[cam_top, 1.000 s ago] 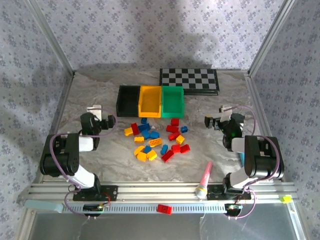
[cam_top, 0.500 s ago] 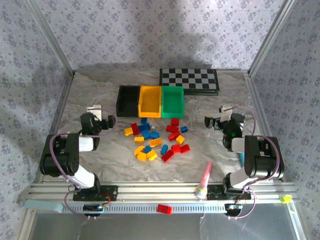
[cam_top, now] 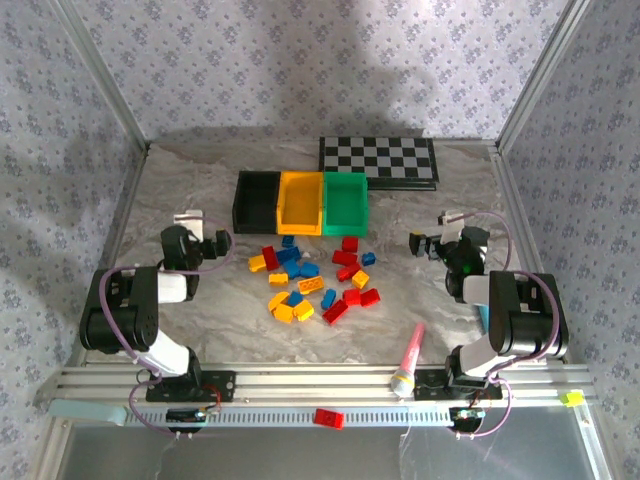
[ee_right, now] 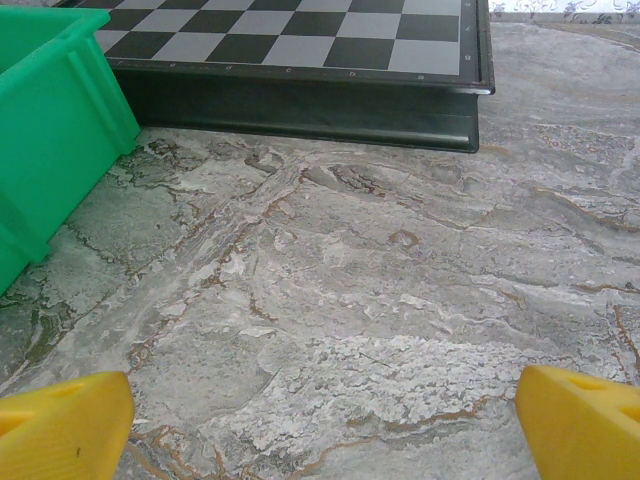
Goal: Sort the legos into containers by color
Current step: Pick up the legos from the center of the table.
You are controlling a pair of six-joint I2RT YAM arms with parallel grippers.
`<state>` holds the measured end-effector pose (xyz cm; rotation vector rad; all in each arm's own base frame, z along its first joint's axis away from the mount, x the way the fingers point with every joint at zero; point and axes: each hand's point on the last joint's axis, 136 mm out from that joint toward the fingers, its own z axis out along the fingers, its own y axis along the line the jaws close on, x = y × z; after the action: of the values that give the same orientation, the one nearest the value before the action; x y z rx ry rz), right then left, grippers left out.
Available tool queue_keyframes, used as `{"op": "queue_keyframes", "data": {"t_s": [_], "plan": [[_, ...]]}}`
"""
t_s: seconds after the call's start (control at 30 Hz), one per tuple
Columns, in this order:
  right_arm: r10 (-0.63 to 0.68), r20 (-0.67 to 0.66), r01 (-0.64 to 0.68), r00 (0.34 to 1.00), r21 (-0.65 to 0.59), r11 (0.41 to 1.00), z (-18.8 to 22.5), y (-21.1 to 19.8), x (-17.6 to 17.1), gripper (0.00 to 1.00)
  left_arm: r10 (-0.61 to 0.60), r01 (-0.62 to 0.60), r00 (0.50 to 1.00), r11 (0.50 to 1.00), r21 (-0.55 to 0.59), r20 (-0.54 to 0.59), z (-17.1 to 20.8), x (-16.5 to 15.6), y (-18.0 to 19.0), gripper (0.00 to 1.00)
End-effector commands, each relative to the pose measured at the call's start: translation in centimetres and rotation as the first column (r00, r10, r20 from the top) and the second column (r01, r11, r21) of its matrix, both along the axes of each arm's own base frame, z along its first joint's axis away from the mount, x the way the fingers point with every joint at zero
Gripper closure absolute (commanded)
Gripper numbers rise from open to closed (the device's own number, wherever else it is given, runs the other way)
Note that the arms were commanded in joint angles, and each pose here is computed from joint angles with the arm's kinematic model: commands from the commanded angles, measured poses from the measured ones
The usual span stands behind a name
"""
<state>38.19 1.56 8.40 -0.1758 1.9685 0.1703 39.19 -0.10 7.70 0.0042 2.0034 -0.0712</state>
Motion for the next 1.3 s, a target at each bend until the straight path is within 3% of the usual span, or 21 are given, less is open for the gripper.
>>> {"op": "queue_keyframes", "data": {"t_s": [0.0, 0.33, 0.47, 0.57, 0.63, 0.73, 0.93, 1.1, 1.27], "plan": [[0.019, 0.015, -0.019, 1.0, -0.008, 1.0, 0.1, 0.2, 0.0, 0.0, -0.021, 0.02, 0.999, 1.0, 0.007, 0.05, 1.2, 0.4, -0.1, 0.0], [-0.032, 0.039, 0.034, 0.999, -0.046, 0.998, 0.9, -0.2, -0.3, 0.0, -0.012, 0.01, 0.999, 0.999, 0.045, 0.036, 2.7, 0.2, -0.5, 0.0], [-0.039, 0.037, 0.041, 0.999, -0.038, 0.998, 4.3, 0.0, -1.2, 0.0, 0.057, -0.059, 0.998, 0.997, 0.045, 0.034, 4.1, -0.7, 0.5, 0.0], [-0.066, 0.068, 0.064, 0.995, 0.029, 0.998, 6.8, -0.1, -2.5, 0.0, 0.099, -0.099, 0.995, 0.995, 0.003, 0.017, 5.3, -1.5, 1.0, 0.0], [-0.116, 0.022, 0.113, 0.993, 0.105, 0.988, 8.0, -0.4, -3.5, 0.0, 0.168, -0.172, 0.984, 0.982, -0.072, -0.063, 5.9, -2.4, 1.5, 0.0], [-0.262, -0.052, 0.266, 0.964, 0.26, 0.928, 9.6, -1.9, -4.5, 0.0, 0.226, -0.253, 0.96, 0.954, -0.162, -0.167, 6.4, -3.7, 1.9, 0.0], [-0.103, -0.166, 0.159, 0.981, 0.374, 0.914, 10.2, 1.7, -3.8, 0.0, 0.04, -0.17, 0.94, 0.915, -0.366, -0.338, 5.4, -6.6, -2.3, 0.0], [-0.042, -0.282, 0.13, 0.958, 0.301, 0.945, 6.9, 5.1, -3.3, 0.0, -0.048, -0.209, 0.855, 0.879, -0.429, -0.516, 3.5, -9.7, -4.3, 0.0], [-0.043, -0.324, 0.083, 0.945, 0.111, 0.99, 3.6, 7.6, -3.3, 0.01, -0.128, -0.216, 0.754, 0.878, -0.426, -0.645, 1.9, -12.4, -6.6, 0.02]]}}
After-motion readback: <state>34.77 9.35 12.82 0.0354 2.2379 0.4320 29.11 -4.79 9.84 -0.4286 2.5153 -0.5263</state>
